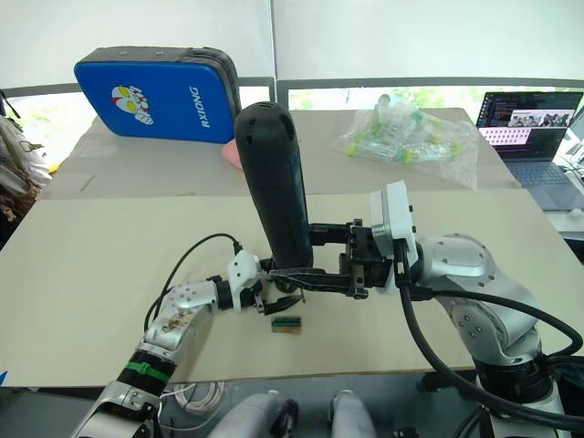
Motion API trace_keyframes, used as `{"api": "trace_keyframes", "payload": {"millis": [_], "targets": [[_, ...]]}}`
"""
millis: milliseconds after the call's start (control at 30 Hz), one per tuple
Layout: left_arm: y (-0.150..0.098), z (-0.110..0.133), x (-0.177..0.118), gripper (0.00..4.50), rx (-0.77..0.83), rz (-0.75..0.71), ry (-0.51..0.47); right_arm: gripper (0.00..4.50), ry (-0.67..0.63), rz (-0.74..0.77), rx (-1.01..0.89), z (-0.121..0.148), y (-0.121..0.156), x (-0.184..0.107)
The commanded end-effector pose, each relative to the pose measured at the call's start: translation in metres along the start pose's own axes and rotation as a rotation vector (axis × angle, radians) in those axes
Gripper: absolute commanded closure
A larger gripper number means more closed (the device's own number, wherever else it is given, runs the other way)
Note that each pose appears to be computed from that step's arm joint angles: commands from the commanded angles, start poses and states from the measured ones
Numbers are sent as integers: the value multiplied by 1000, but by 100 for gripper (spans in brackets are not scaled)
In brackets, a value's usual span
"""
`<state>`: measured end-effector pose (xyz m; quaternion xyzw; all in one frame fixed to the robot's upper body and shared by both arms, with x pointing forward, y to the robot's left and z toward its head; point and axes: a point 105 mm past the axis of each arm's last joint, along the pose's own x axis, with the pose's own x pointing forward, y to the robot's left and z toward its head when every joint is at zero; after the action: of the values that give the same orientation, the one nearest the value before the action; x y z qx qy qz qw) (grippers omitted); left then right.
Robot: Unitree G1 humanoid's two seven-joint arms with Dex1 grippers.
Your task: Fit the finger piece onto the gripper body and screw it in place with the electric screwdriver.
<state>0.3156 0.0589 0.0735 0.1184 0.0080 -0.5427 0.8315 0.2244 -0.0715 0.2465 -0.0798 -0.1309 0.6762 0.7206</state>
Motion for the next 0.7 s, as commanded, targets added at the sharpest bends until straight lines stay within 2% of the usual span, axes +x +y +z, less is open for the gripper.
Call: {"api": "trace_keyframes", "payload": {"millis": [33,633,700], "targets": [[1,-8,-6,3,-5,8,35,256,-47,1,-75,15,2,-2],[8,-15,-21,3,-23,47,60,256,-49,8,-70,14,3,-2],[8,-16,-21,57,-25,48,60,256,-49,9,-70,14,3,-1]]}}
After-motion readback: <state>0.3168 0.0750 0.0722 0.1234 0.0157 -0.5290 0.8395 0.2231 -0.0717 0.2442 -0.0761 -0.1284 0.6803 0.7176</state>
